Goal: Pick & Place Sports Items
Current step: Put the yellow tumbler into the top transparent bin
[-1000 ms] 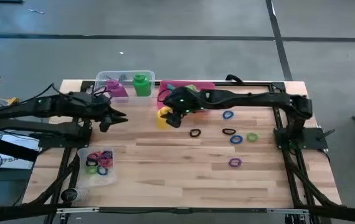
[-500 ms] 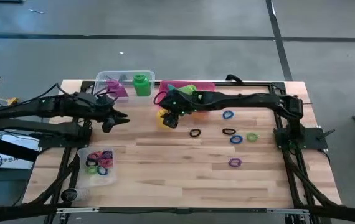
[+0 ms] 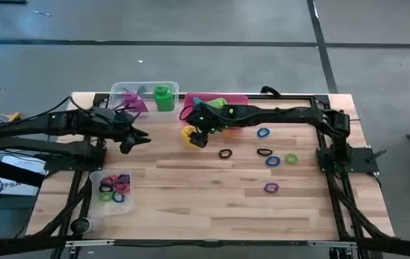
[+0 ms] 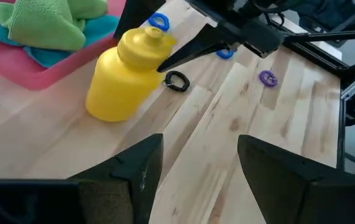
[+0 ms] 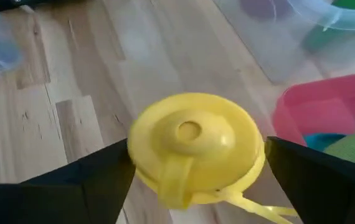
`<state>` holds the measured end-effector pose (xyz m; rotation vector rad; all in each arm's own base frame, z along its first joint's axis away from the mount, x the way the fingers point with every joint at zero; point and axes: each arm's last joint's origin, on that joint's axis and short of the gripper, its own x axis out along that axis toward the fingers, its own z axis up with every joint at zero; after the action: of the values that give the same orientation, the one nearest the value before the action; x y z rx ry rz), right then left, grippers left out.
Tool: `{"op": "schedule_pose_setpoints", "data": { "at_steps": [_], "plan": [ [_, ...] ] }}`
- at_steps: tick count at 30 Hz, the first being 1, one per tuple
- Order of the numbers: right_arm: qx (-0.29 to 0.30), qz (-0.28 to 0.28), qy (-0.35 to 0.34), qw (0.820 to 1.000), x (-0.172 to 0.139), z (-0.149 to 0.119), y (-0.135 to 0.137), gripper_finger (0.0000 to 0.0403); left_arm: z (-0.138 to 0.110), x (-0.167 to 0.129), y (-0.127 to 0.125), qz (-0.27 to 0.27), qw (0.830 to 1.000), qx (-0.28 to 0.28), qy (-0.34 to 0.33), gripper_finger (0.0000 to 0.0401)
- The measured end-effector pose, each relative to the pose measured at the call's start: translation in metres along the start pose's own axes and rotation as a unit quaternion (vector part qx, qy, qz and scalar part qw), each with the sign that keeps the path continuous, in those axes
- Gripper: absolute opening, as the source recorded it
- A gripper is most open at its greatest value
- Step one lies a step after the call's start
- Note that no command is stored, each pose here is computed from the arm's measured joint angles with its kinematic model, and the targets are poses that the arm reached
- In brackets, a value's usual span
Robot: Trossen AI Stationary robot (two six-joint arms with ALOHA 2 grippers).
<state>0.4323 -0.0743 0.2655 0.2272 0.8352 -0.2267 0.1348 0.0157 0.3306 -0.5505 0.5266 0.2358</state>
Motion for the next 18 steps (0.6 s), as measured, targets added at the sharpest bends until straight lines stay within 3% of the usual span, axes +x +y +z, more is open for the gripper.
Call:
{"op": "schedule_pose_setpoints", "data": {
  "at_steps": [6, 18],
  "plan": [
    [0.0, -0.001, 0.002, 1.0, -0.004, 0.0, 0.0, 0.0292, 0.0, 0.005, 0.0, 0.007, 1.0, 0.005, 0.007, 0.0169],
    [0.026, -0.003, -0.018, 0.999, -0.045, 0.008, -0.006, 0.0294, 0.008, 0.025, -0.002, 0.034, 0.986, 0.161, -0.001, 0.0177]
  ]
}}
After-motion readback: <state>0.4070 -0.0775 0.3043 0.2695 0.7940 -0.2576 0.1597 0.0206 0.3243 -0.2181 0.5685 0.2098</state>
